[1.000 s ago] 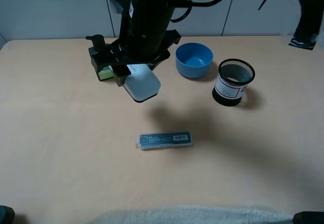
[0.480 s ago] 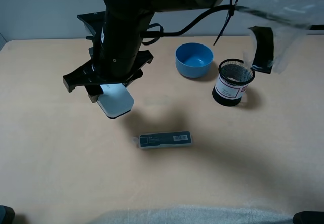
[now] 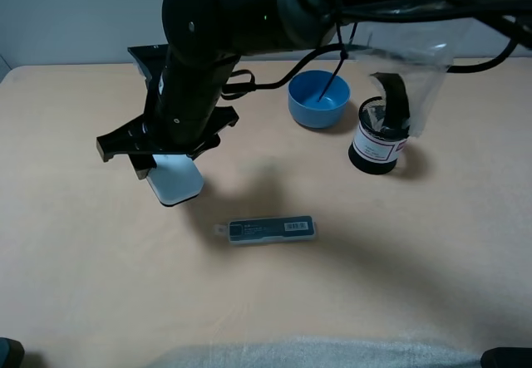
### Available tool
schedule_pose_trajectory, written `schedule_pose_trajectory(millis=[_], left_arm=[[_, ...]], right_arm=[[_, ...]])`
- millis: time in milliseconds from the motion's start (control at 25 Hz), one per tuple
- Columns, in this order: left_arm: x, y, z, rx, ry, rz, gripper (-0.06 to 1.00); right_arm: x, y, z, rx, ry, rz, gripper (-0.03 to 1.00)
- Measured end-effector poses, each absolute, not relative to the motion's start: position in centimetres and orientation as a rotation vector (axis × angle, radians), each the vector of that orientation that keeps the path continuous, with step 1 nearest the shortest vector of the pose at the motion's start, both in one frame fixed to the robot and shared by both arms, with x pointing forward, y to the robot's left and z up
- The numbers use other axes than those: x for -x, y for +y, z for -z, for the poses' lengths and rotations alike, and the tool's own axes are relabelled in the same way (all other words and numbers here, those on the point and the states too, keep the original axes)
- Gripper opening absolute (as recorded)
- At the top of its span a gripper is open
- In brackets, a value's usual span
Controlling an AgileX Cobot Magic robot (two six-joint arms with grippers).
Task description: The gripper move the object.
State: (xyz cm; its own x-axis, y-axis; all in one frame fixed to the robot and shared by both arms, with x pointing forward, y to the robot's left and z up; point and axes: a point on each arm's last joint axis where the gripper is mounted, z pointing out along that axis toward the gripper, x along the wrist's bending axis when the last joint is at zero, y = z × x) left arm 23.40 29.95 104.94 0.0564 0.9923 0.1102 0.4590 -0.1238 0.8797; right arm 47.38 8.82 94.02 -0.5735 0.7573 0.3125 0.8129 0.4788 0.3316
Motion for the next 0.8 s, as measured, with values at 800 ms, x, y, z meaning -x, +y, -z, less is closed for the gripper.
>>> schedule_pose_trajectory(millis=[800], left_arm=[[-23.4, 30.0, -104.9, -1.666, 1.472, -1.011, 0.93]], right_arm=[[-47.6, 9.1, -89.2, 1.662, -2.409, 0.524, 0.46]])
